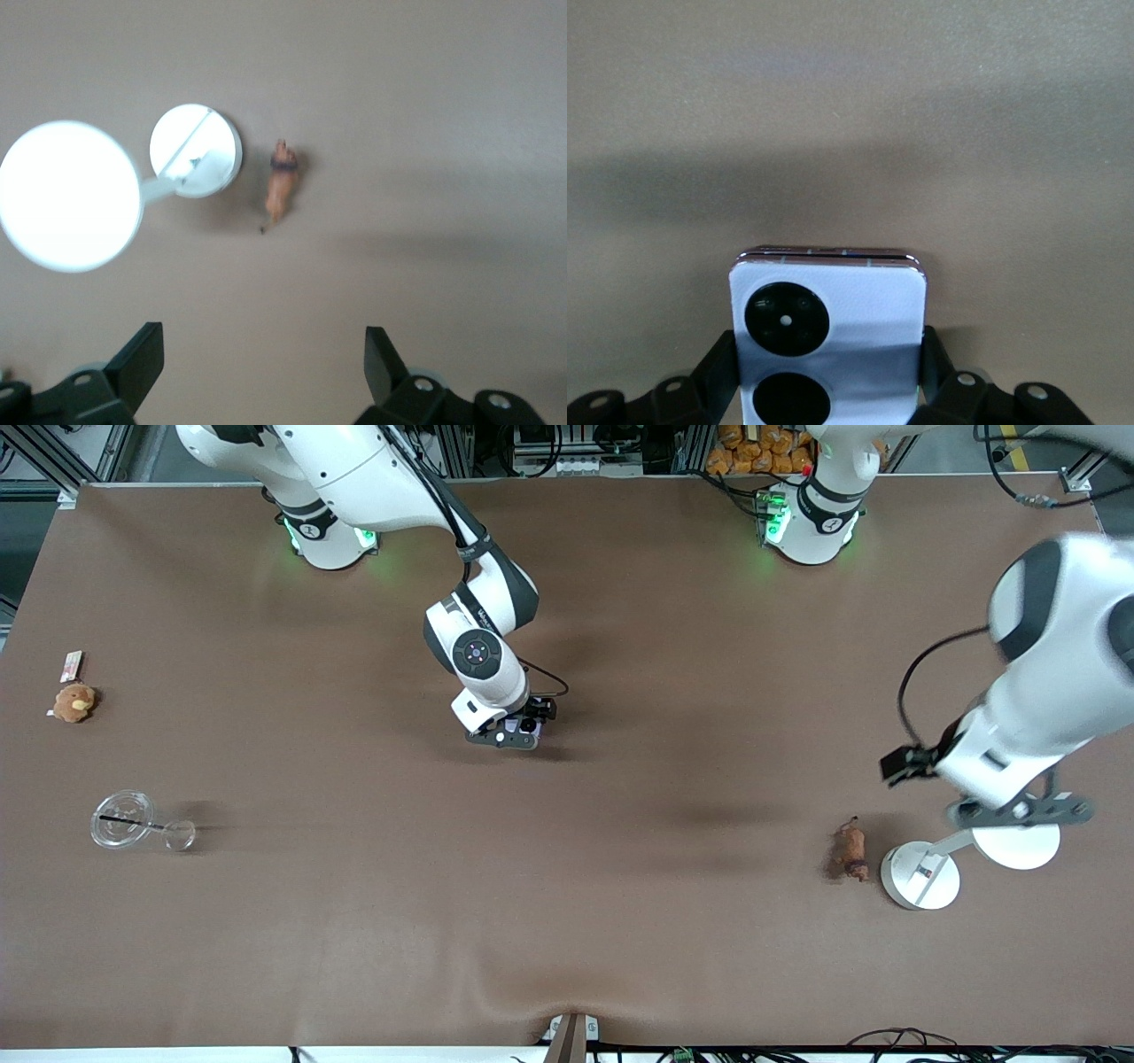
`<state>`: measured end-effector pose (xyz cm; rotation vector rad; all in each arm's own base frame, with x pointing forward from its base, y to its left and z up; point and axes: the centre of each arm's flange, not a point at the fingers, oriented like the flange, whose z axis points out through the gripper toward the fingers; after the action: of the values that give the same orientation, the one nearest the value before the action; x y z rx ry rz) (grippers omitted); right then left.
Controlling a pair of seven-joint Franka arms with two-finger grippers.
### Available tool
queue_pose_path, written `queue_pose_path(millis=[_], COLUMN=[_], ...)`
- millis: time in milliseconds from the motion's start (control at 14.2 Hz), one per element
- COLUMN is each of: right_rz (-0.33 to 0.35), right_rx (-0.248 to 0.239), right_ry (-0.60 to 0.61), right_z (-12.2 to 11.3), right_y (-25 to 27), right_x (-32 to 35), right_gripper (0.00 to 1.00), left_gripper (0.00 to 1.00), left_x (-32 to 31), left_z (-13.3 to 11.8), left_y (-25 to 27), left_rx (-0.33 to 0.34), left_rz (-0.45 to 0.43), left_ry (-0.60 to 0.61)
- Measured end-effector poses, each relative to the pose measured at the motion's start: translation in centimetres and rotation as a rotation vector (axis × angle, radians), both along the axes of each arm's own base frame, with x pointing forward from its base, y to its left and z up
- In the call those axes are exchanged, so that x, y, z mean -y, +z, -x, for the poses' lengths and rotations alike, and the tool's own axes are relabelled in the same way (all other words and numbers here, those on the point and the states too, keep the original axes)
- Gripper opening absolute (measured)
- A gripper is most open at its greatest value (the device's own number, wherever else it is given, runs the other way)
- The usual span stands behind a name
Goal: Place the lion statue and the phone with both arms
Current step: 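Carry the phone toward the glass cup while the left gripper withdraws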
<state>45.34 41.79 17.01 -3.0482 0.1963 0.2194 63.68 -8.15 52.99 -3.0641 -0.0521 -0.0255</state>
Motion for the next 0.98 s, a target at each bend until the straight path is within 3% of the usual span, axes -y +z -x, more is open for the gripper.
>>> queue_pose_path(millis=[211,422,774,985], right_rz=[0.020,0.057,0.046,0.032], right_rx=[-0.018,-0.037,0.014,0.007], right_ry=[-0.008,-0.050,-0.076,-0.059], right_z=[-0.6,-3.3,-9.7,-13.3], right_y=[0.3,3.0,5.9,6.5], right_x=[0.7,3.4,11.2,18.8], right_gripper=[0.84,0.84,0.84,0.84], left_gripper=[1.00,1.00,1.00,1.00], left_x=[-2.1,-3.5,-5.6,-4.8], left_z=[3.9,6.9,8.6,9.2], left_y=[4.7,6.9,9.0,10.0], left_rx=[-0.010,-0.028,-0.046,-0.069], left_rz=[0.009,-0.004,0.024,0.023], left_ry=[0.009,-0.047,-0.054,-0.067])
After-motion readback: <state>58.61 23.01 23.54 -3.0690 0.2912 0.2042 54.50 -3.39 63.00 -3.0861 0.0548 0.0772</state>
